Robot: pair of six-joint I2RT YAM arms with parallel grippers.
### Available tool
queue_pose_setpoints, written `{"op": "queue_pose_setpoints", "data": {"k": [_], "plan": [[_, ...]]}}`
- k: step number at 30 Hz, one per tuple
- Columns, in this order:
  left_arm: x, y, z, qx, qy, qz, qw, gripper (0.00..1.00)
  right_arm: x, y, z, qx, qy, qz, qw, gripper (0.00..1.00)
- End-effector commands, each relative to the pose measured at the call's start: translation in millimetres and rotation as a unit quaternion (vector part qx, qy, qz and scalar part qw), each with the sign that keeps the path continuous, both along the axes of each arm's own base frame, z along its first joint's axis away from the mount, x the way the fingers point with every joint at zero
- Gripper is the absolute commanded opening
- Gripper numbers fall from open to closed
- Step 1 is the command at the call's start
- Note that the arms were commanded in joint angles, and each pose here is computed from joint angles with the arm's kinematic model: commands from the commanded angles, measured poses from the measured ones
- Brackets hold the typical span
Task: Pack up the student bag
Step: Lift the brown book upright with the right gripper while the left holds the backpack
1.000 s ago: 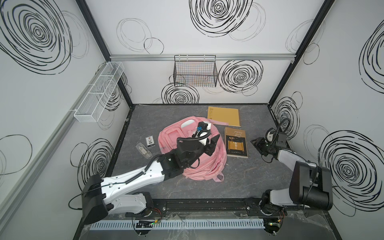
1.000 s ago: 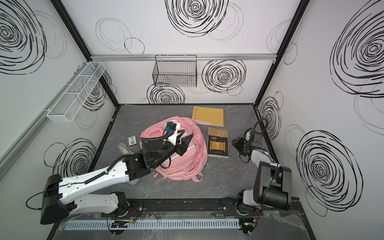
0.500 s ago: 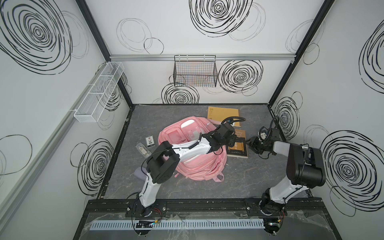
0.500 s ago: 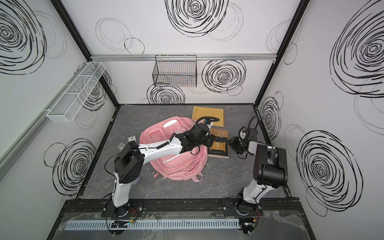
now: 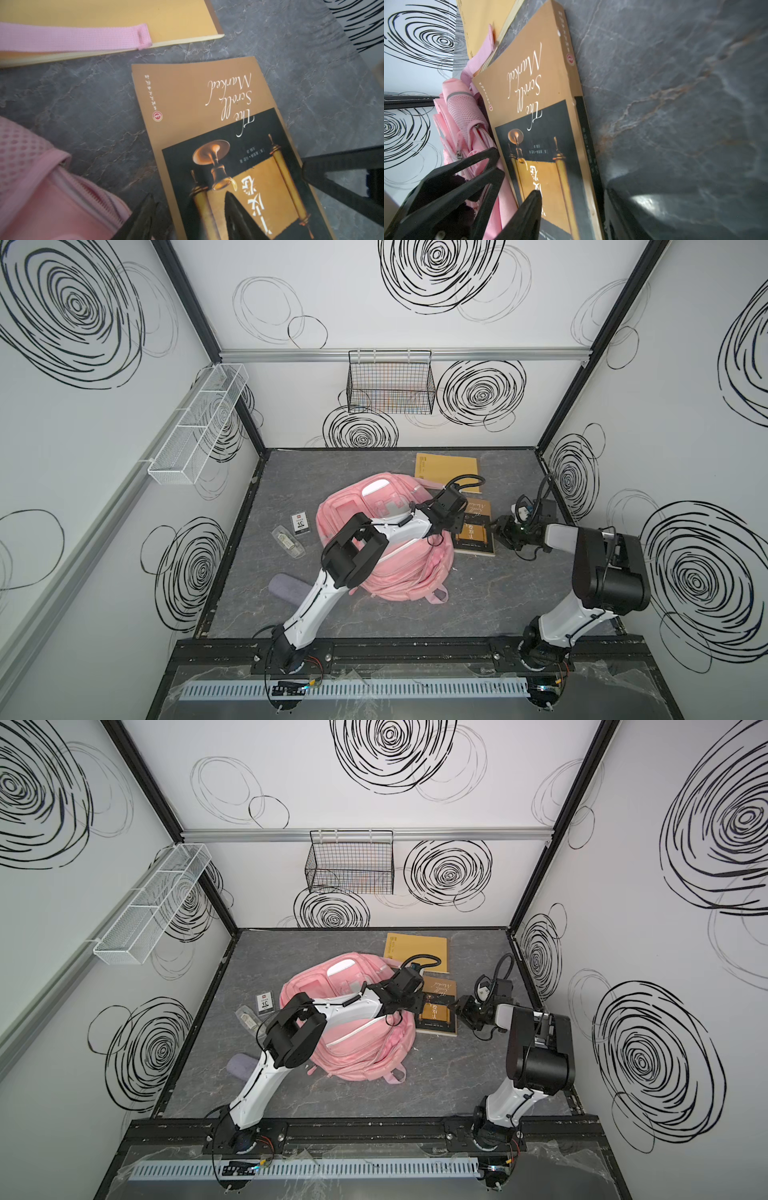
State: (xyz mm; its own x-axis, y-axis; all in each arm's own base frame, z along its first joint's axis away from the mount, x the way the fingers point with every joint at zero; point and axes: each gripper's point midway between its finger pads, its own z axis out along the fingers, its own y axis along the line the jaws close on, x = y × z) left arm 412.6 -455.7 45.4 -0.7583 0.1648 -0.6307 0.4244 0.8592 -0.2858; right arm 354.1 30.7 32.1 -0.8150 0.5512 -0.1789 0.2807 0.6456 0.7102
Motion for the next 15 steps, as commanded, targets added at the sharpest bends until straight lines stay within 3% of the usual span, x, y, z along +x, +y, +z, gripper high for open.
{"op": "queue_pose_setpoints", "data": {"k": [1, 15], "plan": [[-4, -1, -14, -0.006, 0.034, -0.001, 0.999, 0.57, -15, 18, -5, 0.040, 0.011, 0.027, 0.999, 0.53], [-33, -3, -53, -0.075, 0.117, -0.002, 0.990, 0.52, -7, 46, 52, 0.177, -0.072, 0.055, 0.980, 0.52]]}}
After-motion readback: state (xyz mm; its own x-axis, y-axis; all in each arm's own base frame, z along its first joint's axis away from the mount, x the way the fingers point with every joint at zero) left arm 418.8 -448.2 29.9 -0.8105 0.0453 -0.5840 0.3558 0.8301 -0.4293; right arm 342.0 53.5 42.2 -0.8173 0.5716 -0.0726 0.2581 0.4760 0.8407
